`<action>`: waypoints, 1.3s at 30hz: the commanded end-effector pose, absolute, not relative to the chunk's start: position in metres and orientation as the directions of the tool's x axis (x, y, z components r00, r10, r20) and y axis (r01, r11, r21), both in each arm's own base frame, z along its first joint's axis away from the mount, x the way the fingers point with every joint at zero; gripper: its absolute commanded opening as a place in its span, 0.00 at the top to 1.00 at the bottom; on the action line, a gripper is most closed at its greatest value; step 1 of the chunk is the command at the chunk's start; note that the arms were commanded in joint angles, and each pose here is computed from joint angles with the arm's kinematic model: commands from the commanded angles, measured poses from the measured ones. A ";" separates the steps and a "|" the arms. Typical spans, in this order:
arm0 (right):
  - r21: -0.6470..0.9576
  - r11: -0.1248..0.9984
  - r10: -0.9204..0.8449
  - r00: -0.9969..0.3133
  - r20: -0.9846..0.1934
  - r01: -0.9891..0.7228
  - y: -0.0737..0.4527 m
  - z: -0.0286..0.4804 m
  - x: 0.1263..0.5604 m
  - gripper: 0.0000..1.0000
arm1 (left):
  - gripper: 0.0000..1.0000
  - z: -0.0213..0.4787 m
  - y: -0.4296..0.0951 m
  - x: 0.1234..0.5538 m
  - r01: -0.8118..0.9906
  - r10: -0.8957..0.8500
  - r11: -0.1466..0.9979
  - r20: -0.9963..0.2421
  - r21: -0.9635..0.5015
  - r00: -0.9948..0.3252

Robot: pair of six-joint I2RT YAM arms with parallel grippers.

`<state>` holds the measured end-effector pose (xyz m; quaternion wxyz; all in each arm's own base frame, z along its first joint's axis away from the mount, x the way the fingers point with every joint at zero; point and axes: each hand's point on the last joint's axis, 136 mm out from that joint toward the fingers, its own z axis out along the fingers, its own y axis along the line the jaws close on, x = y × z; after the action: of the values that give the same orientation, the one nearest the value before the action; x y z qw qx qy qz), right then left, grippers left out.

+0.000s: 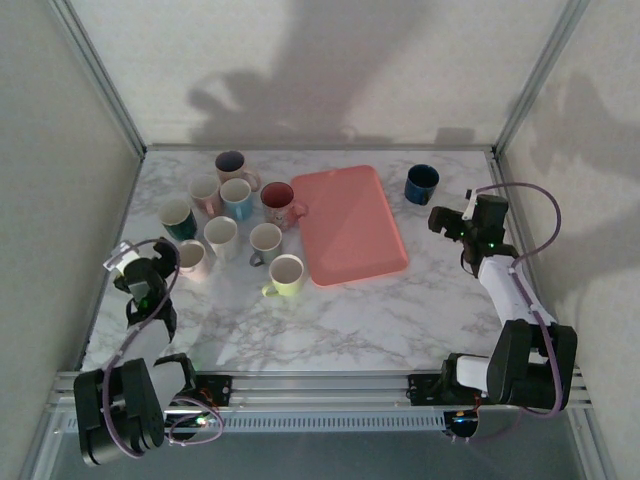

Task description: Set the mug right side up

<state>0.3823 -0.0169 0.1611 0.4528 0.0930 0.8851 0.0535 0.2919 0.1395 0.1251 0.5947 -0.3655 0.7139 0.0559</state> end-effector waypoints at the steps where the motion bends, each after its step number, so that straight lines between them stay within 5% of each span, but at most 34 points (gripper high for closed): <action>1: 0.147 0.978 0.201 -0.486 -0.850 0.148 -0.029 0.172 0.395 0.01 | 0.01 0.165 0.142 0.301 -0.518 -0.412 0.737 -0.896 -0.433 0.163; 19: 0.193 0.963 0.262 -0.491 -0.831 0.188 -0.044 0.120 0.403 0.01 | 0.01 0.148 0.120 0.321 -0.460 -0.369 0.793 -0.916 -0.400 0.160; 39: 0.042 0.999 0.026 -0.410 -0.912 -0.029 0.019 0.091 0.400 0.01 | 0.04 0.151 0.072 0.339 -0.310 -0.237 0.918 -0.969 -0.247 0.071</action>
<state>0.3982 0.0211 0.0853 0.5153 0.0113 0.8559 0.0416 0.3370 0.0819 0.1437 0.6893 -0.2307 0.6864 0.0222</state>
